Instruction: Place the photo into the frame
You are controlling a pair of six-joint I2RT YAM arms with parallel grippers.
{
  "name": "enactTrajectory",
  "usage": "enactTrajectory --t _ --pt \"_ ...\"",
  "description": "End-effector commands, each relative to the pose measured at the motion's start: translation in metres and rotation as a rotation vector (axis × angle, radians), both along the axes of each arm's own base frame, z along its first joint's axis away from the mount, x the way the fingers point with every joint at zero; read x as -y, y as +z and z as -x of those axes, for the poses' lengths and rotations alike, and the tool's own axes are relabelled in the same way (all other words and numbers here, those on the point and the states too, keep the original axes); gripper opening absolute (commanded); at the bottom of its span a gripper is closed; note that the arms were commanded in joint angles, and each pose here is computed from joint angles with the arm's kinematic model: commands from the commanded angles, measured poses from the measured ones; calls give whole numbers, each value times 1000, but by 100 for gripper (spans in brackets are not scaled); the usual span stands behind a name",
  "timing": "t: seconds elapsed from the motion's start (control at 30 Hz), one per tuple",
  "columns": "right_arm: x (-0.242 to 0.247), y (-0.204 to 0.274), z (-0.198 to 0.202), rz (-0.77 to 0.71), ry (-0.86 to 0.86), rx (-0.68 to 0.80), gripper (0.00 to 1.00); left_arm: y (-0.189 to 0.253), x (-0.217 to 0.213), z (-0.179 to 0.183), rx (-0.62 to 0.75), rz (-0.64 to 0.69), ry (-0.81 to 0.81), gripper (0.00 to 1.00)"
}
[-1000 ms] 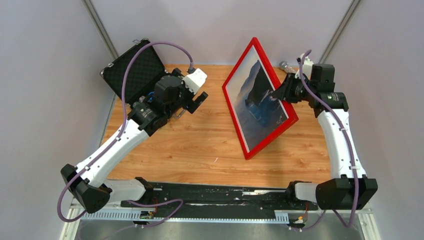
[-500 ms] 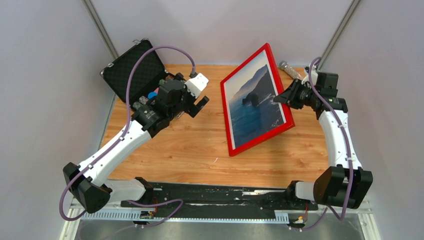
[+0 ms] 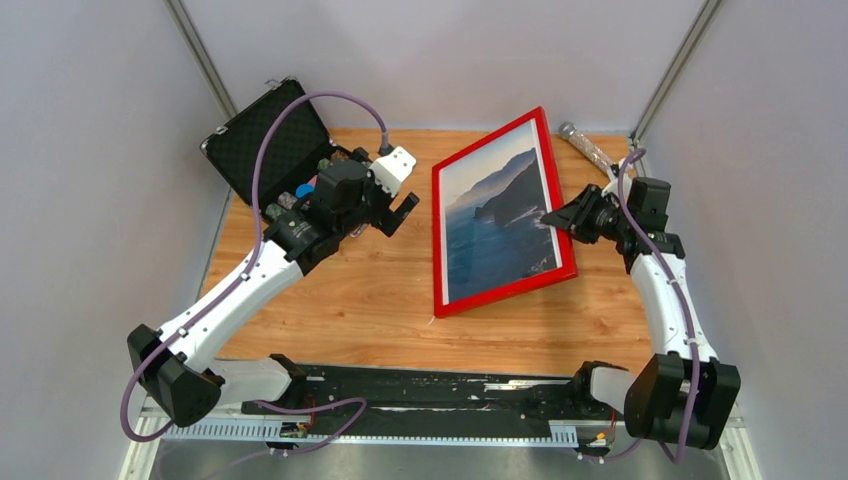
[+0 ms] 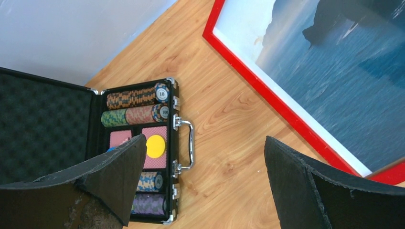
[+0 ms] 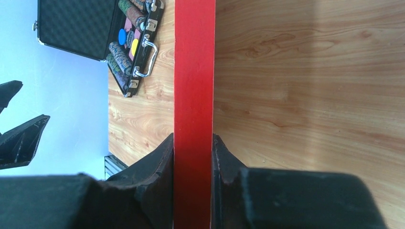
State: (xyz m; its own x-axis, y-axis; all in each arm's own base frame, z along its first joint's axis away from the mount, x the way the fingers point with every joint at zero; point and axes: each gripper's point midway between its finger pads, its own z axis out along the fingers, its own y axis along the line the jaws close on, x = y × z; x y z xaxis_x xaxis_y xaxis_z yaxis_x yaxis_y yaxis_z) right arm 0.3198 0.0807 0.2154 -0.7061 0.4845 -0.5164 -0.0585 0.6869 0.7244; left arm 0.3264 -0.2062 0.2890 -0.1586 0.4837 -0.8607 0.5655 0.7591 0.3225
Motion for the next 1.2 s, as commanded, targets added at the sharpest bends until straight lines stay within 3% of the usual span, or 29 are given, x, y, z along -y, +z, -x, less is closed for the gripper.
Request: enactTrajectory --t 0.0,0.3,0.7,1.17 --pt "-5 11 -2 14 41 123 0 9 4 -3 18 64 -1 100" --pt "-9 -23 -1 -30 44 96 0 1 8 -4 -7 60 -18 100" --pt "-11 -66 -10 -50 62 145 29 -9 9 -7 -17 35 -22 100" --pt "-20 -117 -11 -106 151 55 45 -17 13 -10 -38 18 -35 100"
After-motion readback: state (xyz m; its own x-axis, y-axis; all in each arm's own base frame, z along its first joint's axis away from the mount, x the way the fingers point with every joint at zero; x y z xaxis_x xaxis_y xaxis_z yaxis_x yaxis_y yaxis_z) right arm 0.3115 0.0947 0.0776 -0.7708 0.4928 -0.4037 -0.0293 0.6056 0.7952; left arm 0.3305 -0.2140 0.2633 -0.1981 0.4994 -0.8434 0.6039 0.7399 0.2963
